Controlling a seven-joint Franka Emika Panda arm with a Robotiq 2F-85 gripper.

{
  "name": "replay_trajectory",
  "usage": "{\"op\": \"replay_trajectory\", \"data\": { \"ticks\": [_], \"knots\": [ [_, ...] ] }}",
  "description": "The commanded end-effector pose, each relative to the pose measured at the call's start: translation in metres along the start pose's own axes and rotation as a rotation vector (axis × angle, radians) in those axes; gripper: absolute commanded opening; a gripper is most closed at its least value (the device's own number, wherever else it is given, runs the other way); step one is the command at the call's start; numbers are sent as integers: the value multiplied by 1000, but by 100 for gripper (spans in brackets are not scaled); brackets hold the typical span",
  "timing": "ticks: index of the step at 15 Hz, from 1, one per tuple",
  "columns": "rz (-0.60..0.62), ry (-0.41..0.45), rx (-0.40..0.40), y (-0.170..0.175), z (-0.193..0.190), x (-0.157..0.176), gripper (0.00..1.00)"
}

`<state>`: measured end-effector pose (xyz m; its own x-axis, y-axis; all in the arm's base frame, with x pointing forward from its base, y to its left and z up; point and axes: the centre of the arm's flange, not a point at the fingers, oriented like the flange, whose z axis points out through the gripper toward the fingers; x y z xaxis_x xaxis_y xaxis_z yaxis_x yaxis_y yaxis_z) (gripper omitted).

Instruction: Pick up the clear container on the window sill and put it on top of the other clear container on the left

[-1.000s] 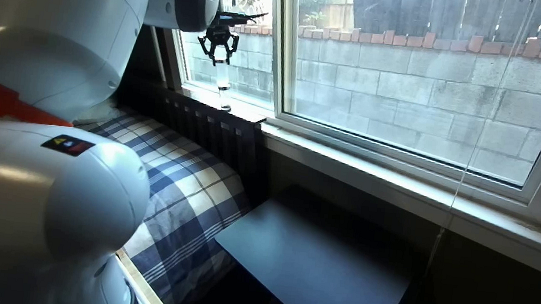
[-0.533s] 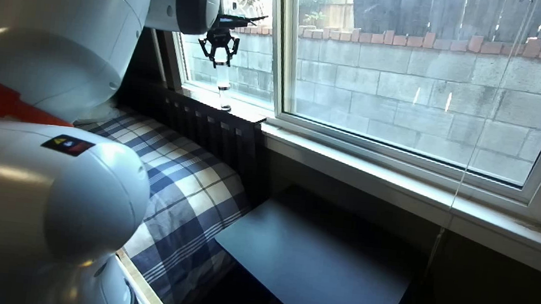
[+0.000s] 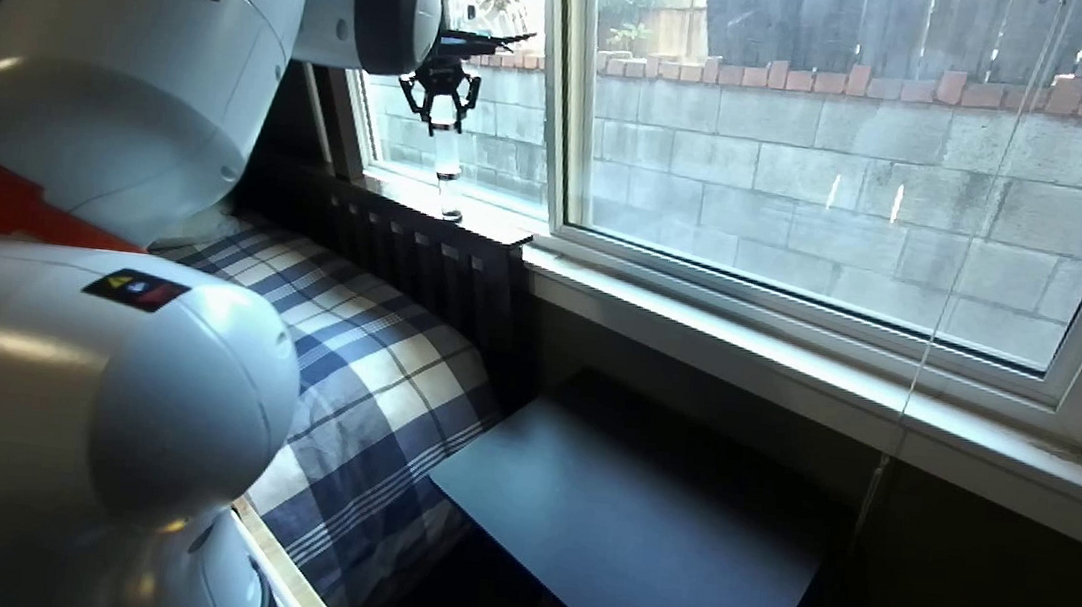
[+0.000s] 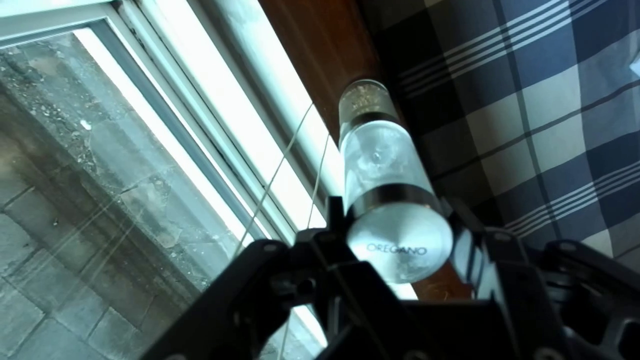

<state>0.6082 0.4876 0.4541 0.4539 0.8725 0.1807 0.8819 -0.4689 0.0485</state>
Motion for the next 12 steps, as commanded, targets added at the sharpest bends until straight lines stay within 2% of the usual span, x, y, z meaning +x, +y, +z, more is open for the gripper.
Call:
{"op": "replay_trajectory", "data": {
  "ticks": [1, 3, 4, 5, 8, 9, 12],
  "knots": [
    [17, -20, 13, 3, -1, 15, 25],
    [9, -29, 26, 3, -1, 16, 26],
    [8, -32, 25, 2, -1, 16, 75],
    [10, -39, 26, 2, -2, 16, 76],
    [9, -43, 31, 1, -4, 16, 96],
    [9, -42, 32, 1, -4, 16, 100],
    [9, -35, 34, 0, -6, 17, 100]
  ]
}}
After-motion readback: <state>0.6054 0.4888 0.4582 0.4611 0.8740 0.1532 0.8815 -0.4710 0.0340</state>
